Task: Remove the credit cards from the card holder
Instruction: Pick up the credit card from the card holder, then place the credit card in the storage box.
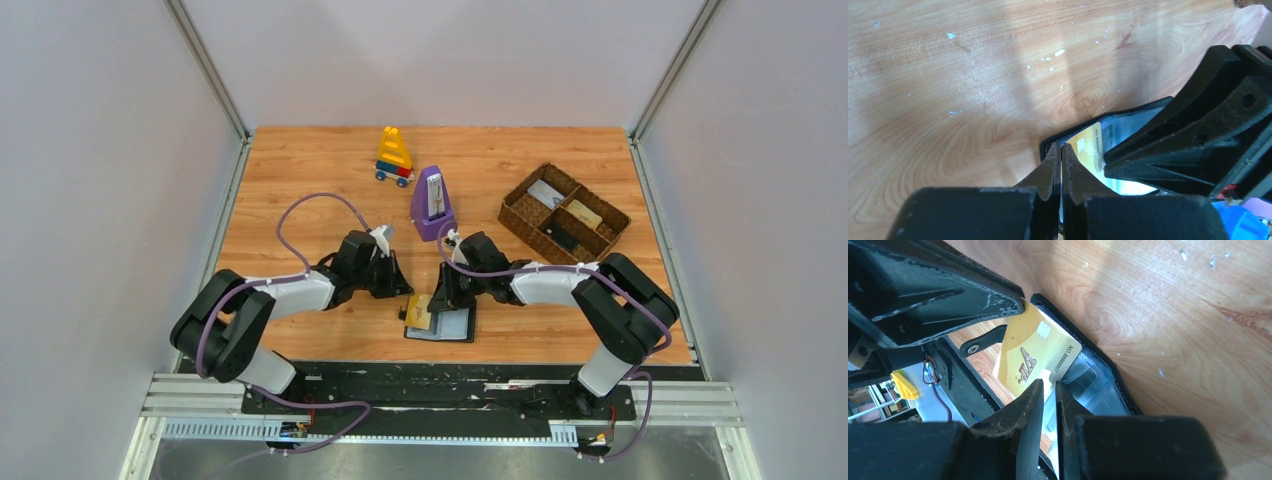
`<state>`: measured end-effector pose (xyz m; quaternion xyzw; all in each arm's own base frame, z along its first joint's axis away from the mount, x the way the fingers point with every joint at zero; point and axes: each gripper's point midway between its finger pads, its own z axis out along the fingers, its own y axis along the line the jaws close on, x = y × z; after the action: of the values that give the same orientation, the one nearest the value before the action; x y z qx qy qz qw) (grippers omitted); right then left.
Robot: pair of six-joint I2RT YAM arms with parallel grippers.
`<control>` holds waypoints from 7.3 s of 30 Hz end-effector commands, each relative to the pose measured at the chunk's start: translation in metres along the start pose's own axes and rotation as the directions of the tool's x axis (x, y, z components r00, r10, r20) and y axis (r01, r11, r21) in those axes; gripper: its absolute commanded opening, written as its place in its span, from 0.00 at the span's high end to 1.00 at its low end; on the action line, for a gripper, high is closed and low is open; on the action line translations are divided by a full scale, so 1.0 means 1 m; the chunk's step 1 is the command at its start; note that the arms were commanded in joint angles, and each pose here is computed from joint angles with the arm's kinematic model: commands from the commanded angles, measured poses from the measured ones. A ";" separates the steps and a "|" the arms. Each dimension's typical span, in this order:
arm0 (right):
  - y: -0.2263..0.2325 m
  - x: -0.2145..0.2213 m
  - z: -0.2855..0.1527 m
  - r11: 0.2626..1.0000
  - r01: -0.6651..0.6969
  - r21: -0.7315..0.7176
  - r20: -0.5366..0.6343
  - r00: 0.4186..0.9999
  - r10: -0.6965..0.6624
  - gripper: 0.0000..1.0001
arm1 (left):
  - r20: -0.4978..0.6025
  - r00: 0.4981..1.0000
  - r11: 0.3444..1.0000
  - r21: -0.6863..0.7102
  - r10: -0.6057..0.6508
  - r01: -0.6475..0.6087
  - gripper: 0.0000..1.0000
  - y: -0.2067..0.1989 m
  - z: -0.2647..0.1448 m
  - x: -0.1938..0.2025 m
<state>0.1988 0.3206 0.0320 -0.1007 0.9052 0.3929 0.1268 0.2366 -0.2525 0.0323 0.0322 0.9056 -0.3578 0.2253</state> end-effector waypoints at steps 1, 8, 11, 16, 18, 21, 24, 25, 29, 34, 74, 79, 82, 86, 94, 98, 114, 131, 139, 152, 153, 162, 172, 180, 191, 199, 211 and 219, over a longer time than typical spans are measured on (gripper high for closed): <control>-0.007 -0.010 -0.001 0.998 0.047 0.031 0.040 0.998 -0.048 0.83 | 0.020 1.000 1.000 0.013 -0.009 0.008 1.00 -0.011 -0.013 -0.007; 0.011 -0.020 -0.015 0.997 0.072 -0.009 0.079 0.994 -0.071 0.76 | 0.022 1.000 0.999 0.045 -0.020 0.019 1.00 -0.020 -0.020 -0.007; 0.022 -0.023 -0.024 0.996 0.082 -0.038 0.098 0.992 -0.078 0.69 | 0.031 0.999 0.998 0.048 -0.042 0.040 1.00 -0.020 -0.022 -0.006; 0.033 -0.026 -0.033 0.989 0.126 -0.080 0.127 0.985 -0.116 0.54 | 0.075 0.996 0.998 0.054 -0.046 0.042 1.00 -0.024 -0.032 -0.011; 0.035 -0.026 -0.034 0.985 0.139 -0.098 0.126 0.984 -0.127 0.46 | 0.084 0.996 0.997 0.063 -0.043 0.037 1.00 -0.027 -0.036 -0.012; 0.042 -0.024 -0.038 0.977 0.161 -0.139 0.132 0.981 -0.143 0.36 | 0.100 0.994 0.996 0.083 -0.048 0.040 1.00 -0.032 -0.042 -0.013; 0.050 -0.021 -0.042 0.963 0.192 -0.188 0.138 0.976 -0.168 0.31 | 0.139 0.989 0.993 0.115 -0.055 0.039 1.00 -0.040 -0.052 -0.017; 0.050 -0.021 -0.042 0.961 0.201 -0.192 0.142 0.974 -0.175 0.29 | 0.153 0.987 0.992 0.124 -0.053 0.034 1.00 -0.043 -0.056 -0.019; 0.049 -0.021 -0.041 0.956 0.217 -0.197 0.140 0.971 -0.191 0.23 | 0.166 0.985 0.993 0.114 -0.051 0.033 1.00 -0.041 -0.062 -0.018; 0.049 -0.022 -0.040 0.973 0.143 -0.182 0.119 0.985 -0.123 0.33 | 0.113 0.994 1.000 -0.024 0.001 0.002 0.91 -0.015 -0.054 -0.011; 0.030 -0.031 -0.004 0.994 0.068 -0.083 0.053 0.997 -0.064 1.00 | -0.047 0.997 0.998 0.019 -0.059 0.060 0.81 -0.003 -0.021 0.023; 0.046 -0.030 -0.046 0.951 0.272 -0.147 0.047 0.962 -0.268 1.00 | 0.005 1.000 1.000 0.028 0.013 -0.013 0.67 -0.030 -0.055 -0.002; 0.062 -0.023 -0.068 0.908 0.364 -0.208 0.026 0.930 -0.367 1.00 | 0.022 0.997 0.995 0.057 0.075 -0.076 0.59 -0.048 -0.076 -0.010; 0.079 -0.012 -0.087 0.860 0.424 -0.285 0.019 0.899 -0.437 1.00 | 0.021 0.985 0.972 0.157 0.174 -0.175 0.51 -0.080 -0.102 -0.016; 0.119 0.000 -0.121 0.757 0.468 -0.456 0.059 0.865 -0.499 1.00 | -0.011 0.960 0.899 0.352 0.281 -0.259 0.47 -0.119 -0.124 -0.009; 0.131 0.004 -0.131 0.720 0.473 -0.508 0.069 0.855 -0.514 1.00 | -0.052 0.958 0.880 0.412 0.282 -0.237 0.47 -0.126 -0.122 -0.002; 0.136 -0.004 -0.127 0.728 0.455 -0.514 0.066 0.867 -0.495 1.00 | -0.141 0.943 0.836 0.515 0.301 -0.190 0.49 -0.142 -0.113 0.019; 0.095 -0.060 -0.146 0.970 0.185 -0.155 0.275 0.952 -0.138 0.26 | -0.028 0.986 0.912 0.386 0.164 -0.141 1.00 -0.144 -0.102 -0.018; 0.101 -0.070 -0.172 0.980 0.091 -0.179 0.422 0.907 -0.007 0.27 | 0.235 0.972 0.907 0.414 -0.020 -0.082 1.00 -0.166 -0.121 -0.070; 0.110 -0.066 -0.181 0.953 0.056 -0.299 0.472 0.876 0.096 0.37 | 0.293 0.940 0.839 0.544 -0.175 -0.014 1.00 -0.179 -0.135 -0.080; 0.110 -0.066 -0.180 0.951 0.051 -0.306 0.468 0.878 0.104 0.40 | 0.296 0.939 0.836 0.549 -0.177 -0.016 1.00 -0.180 -0.137 -0.081; 0.120 -0.064 -0.181 0.923 0.089 -0.375 0.472 0.875 0.108 0.71 | 0.298 0.933 0.833 0.554 -0.201 0.002 1.00 -0.177 -0.138 -0.079; 0.137 -0.064 -0.195 0.886 0.244 -0.393 0.532 0.846 0.003 1.00 | 0.306 0.932 0.854 0.519 -0.195 0.008 0.82 -0.167 -0.137 -0.075; 0.105 -0.102 -0.217 0.951 0.237 -0.200 0.634 0.771 -0.059 1.00 | 0.351 0.930 0.927 0.372 -0.105 -0.036 0.36 -0.150 -0.143 -0.075; -0.014 -0.171 -0.293 1.000 -0.008 -0.010 0.649 0.760 0.013 1.00 | 0.306 0.944 0.977 0.127 0.124 -0.170 0.00 -0.127 -0.157 -0.070; -0.112 -0.202 -0.354 0.970 -0.241 0.018 0.722 0.675 0.154 1.00 | 0.204 0.942 0.964 -0.052 0.267 -0.262 0.00 -0.102 -0.164 -0.065; -0.212 -0.222 -0.365 0.902 -0.430 0.044 0.683 0.672 0.288 1.00 | 0.206 0.898 0.895 -0.318 0.388 -0.313 0.00 -0.056 -0.182 -0.077; -0.243 -0.222 -0.349 0.874 -0.484 0.038 0.650 0.676 0.346 1.00 | 0.242 0.880 0.885 -0.342 0.409 -0.317 0.00 -0.055 -0.194 -0.081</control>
<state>0.4176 -0.0762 0.1628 0.2741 0.8412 0.3314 0.3278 0.2167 -0.1627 0.1998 0.1110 0.8984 -0.1795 0.3851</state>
